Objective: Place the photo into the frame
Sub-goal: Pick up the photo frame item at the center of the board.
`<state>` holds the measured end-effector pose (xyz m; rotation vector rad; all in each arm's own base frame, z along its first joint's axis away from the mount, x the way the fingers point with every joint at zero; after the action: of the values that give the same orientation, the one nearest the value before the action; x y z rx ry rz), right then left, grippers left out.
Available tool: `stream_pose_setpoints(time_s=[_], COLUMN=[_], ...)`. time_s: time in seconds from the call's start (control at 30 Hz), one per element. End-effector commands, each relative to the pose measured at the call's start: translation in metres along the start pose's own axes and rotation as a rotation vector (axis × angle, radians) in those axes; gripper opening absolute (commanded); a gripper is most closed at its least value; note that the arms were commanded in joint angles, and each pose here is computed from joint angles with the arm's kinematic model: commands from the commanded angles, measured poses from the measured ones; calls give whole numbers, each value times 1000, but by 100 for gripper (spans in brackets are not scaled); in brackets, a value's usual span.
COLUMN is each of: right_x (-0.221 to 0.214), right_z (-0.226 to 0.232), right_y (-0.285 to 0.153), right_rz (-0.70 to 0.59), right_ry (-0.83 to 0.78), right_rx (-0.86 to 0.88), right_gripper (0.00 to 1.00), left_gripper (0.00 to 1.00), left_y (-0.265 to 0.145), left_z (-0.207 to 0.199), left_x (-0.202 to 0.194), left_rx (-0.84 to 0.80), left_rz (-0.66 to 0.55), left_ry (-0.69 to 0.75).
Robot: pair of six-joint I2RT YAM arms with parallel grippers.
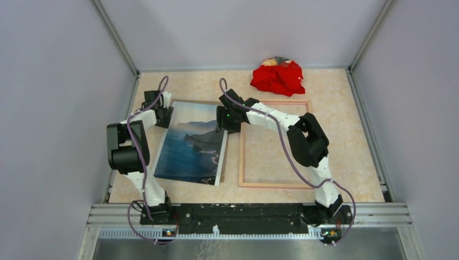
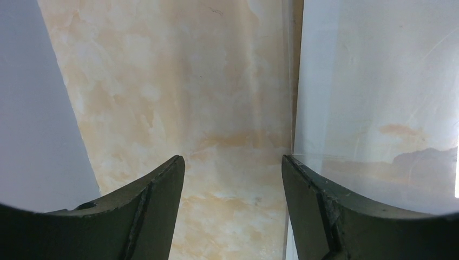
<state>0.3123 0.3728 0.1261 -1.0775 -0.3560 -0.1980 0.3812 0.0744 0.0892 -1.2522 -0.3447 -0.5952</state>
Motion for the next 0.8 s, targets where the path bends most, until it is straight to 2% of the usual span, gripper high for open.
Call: stream_pose_setpoints(time_s=[0.0,0.1,0.23,0.77], right_x=[9,4,5,31], right_z=[23,20,28,70], right_y=[8,11,2,-72], right_rz=[-38,-27,-65,-189], right_ry=[-70,-63,-26,98], right_rx=[32,34,121,477], right_gripper=[57,57,56,52], left_gripper=[74,74,73,71], left_y=[7,6,6,7], left_z=[-44,-43,-43,-47], left_x=[-44,-44,-44,-44], left_rx=[-194,-194,-195,-232], left_rz=[169,168,168,169], left_ry=[5,8,11,7])
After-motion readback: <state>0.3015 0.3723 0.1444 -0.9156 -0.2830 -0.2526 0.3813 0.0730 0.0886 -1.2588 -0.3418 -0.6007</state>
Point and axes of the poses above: each gripper's point midway between its finger pads, its own y axis out along the fingers, its own z axis along the line the jaws close on, x = y × z, the point moved 7 cm from there along -y, back along the fingers, and after that the axes turned 3 degrees about -y, right-handed, at the moved point
